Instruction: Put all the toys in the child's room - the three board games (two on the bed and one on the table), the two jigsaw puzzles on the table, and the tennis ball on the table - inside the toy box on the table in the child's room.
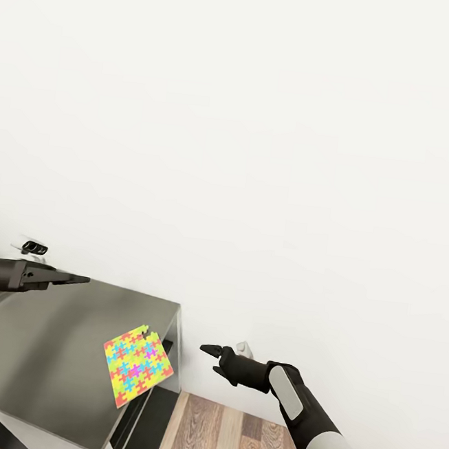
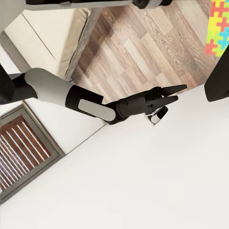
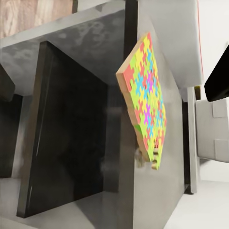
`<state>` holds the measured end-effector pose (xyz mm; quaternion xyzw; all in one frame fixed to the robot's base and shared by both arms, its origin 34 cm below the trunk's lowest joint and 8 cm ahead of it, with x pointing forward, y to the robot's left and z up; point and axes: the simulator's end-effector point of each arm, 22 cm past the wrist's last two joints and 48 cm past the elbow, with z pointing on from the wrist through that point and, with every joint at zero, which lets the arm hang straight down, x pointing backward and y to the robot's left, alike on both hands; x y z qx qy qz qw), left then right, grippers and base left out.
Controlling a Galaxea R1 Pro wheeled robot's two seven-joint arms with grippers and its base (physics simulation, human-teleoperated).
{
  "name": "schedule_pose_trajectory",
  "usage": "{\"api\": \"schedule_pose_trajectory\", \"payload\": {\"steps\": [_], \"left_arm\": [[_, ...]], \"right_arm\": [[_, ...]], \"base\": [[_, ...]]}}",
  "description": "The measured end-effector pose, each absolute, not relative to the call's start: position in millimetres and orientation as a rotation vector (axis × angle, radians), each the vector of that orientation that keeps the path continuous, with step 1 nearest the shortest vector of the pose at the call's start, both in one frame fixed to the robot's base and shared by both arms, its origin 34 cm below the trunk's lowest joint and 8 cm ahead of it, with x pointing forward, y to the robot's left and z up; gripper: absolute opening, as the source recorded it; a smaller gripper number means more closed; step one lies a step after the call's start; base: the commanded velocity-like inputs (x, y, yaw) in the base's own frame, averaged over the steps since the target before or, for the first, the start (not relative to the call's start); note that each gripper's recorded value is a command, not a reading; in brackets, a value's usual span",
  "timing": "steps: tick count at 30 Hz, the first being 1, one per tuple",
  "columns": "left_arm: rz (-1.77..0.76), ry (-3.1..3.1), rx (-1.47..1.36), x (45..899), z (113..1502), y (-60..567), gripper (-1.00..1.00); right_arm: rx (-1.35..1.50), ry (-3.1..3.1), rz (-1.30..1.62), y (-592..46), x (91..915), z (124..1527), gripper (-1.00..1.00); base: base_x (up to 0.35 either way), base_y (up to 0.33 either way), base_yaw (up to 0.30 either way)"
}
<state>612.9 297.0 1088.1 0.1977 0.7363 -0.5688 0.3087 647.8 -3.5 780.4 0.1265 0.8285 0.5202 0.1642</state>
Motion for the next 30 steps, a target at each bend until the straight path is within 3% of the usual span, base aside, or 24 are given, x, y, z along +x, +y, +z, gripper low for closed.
{"api": "schedule_pose_trajectory", "payload": {"steps": [21, 30], "left_arm": [[-1.507, 1.947, 0.516, 614, 1072, 298, 1.00], [-1.507, 1.947, 0.516, 614, 1072, 298, 1.00]], "right_arm": [[0.360, 2.361, 1.484, -3, 648, 765, 1.00], [0.360, 2.362, 1.483, -4, 648, 765, 1.00]], "base": [[0.000, 0.001, 0.000], [0.000, 0.126, 0.000]]}}
